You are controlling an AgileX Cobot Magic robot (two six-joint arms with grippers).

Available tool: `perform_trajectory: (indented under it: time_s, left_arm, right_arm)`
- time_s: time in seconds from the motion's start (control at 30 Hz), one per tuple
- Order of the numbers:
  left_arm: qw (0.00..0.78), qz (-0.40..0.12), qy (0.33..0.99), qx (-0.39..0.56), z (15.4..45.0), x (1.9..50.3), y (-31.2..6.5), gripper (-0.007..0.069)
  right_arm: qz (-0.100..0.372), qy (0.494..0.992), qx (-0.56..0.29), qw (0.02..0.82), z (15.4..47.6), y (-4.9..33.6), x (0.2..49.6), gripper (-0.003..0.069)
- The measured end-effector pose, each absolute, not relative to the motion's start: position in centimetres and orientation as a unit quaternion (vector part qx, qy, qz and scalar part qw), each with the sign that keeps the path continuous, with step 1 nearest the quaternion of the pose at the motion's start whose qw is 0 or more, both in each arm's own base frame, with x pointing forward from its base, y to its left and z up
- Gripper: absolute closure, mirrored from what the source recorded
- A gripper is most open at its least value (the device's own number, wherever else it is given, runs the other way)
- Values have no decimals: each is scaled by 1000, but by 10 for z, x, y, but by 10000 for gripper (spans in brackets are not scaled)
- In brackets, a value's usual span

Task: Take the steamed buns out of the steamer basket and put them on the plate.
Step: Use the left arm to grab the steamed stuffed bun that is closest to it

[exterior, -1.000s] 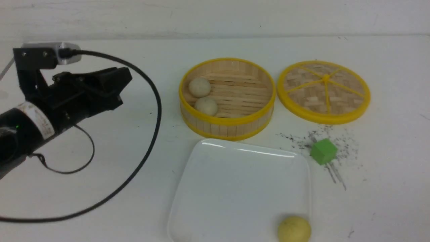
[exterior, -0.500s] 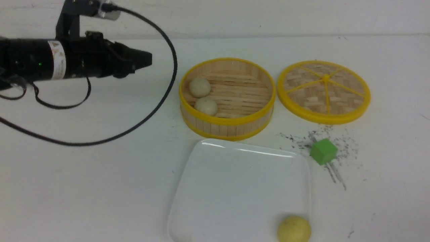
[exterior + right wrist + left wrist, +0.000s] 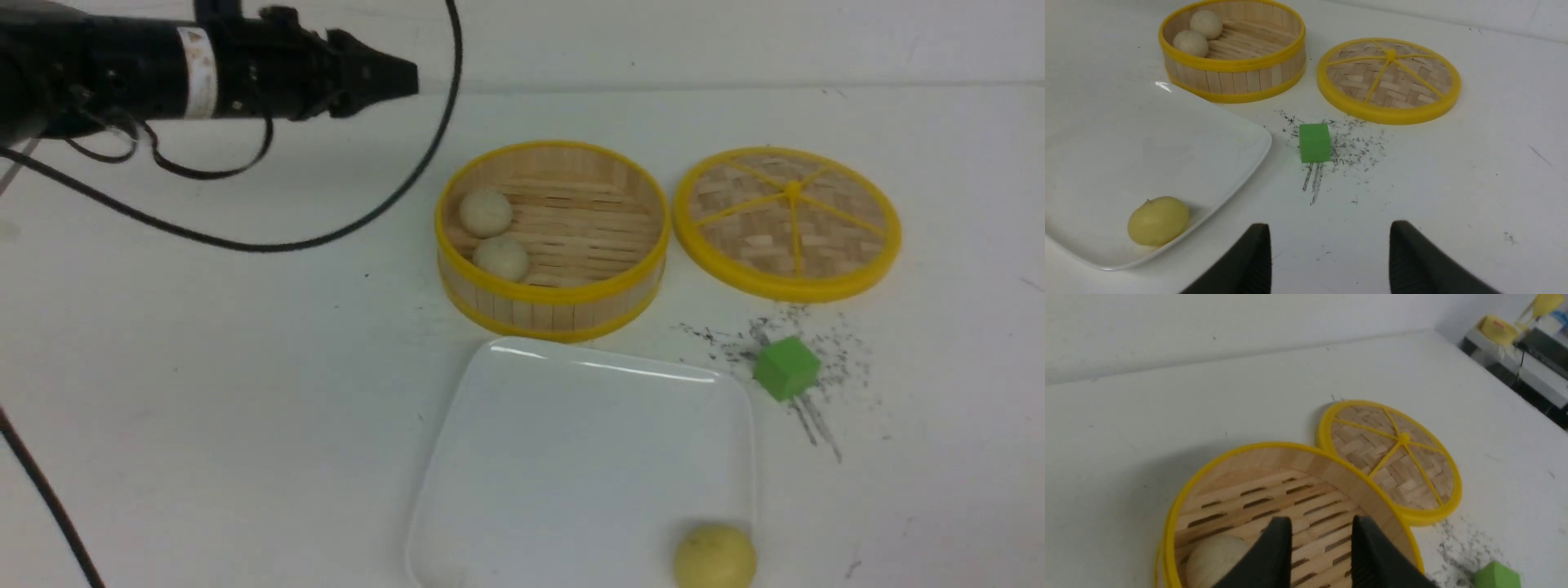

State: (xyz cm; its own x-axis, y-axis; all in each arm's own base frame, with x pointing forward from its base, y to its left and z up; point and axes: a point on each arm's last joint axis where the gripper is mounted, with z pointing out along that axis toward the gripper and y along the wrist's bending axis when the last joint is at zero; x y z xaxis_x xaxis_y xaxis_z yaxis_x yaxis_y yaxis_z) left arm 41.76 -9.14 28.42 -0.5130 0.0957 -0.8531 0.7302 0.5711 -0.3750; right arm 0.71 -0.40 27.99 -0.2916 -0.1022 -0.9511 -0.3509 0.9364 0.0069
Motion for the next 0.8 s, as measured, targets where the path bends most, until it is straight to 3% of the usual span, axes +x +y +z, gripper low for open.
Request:
perform_trajectory:
  time_s: [0.1, 0.3, 0.53, 0.8]
  left_arm:
    - [409, -377, 785, 272, 273, 421, -104, 358]
    - [434, -326, 796, 268, 262, 430, -119, 244]
    - [449, -298, 801, 259, 256, 436, -121, 234]
    - [408, -305, 813, 281, 208, 446, -124, 235]
  right_arm:
    - [107, 796, -142, 578, 280, -4, 7, 259]
    - [107, 796, -143, 578, 280, -4, 7, 259]
    - [106, 796, -143, 578, 280, -4, 7, 259]
    - [106, 796, -143, 578, 280, -4, 7, 259]
